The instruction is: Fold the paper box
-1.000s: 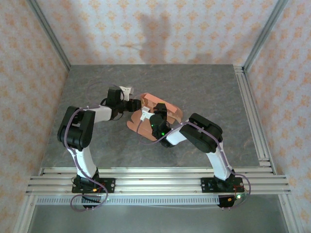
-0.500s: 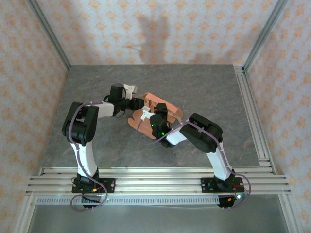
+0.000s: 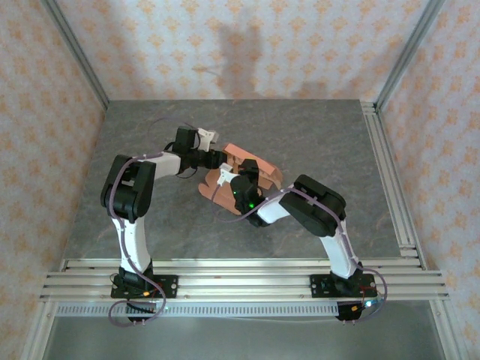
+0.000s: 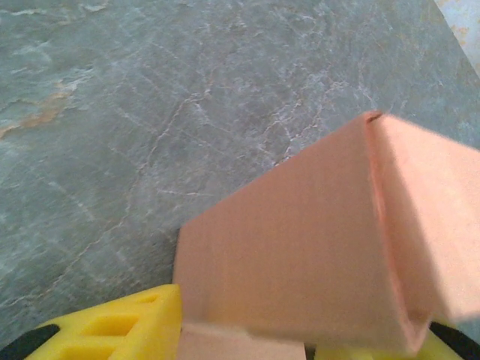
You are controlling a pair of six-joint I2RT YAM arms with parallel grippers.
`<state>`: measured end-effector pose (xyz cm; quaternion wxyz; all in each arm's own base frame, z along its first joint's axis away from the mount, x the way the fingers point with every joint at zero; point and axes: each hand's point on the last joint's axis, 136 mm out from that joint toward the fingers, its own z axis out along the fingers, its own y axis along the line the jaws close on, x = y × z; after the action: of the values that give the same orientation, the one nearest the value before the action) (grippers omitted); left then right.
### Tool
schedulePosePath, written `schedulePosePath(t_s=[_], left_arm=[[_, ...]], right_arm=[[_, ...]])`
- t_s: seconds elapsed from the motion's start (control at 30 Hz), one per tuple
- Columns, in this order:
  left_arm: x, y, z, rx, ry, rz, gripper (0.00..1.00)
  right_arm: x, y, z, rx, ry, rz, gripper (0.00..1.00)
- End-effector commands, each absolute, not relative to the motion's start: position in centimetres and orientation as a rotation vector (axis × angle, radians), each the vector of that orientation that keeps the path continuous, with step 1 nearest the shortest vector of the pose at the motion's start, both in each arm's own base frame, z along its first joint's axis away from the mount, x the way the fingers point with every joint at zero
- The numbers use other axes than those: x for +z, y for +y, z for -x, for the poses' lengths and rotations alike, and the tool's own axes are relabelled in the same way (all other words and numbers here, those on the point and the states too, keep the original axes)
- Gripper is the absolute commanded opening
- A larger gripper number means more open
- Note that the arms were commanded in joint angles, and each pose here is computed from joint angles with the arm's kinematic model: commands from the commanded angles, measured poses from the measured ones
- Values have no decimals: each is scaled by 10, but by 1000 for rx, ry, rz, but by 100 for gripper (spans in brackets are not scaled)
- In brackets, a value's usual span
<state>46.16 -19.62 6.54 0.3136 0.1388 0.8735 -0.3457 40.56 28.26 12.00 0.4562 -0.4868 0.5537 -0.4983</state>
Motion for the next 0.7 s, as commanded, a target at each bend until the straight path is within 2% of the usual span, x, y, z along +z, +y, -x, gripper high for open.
schedulePosePath(t_s=[0.0,0.33,0.47,0.67], left_arm=[[70,-199,-468,-873,2280,-407,46],[70,-207,-470,-869,2282,-429,42],[69,-208,-466,-854,2288,-435,18],[69,-207,-461,-795,2293,-449,4]], right_arm=[[117,291,-398,-1131,1378,1256,0],[111,296,-394,-1063,1403,1299,0],[109,295,-395,-1078,1407,1299,0],[109,297,-393,-1071,1403,1275,0]])
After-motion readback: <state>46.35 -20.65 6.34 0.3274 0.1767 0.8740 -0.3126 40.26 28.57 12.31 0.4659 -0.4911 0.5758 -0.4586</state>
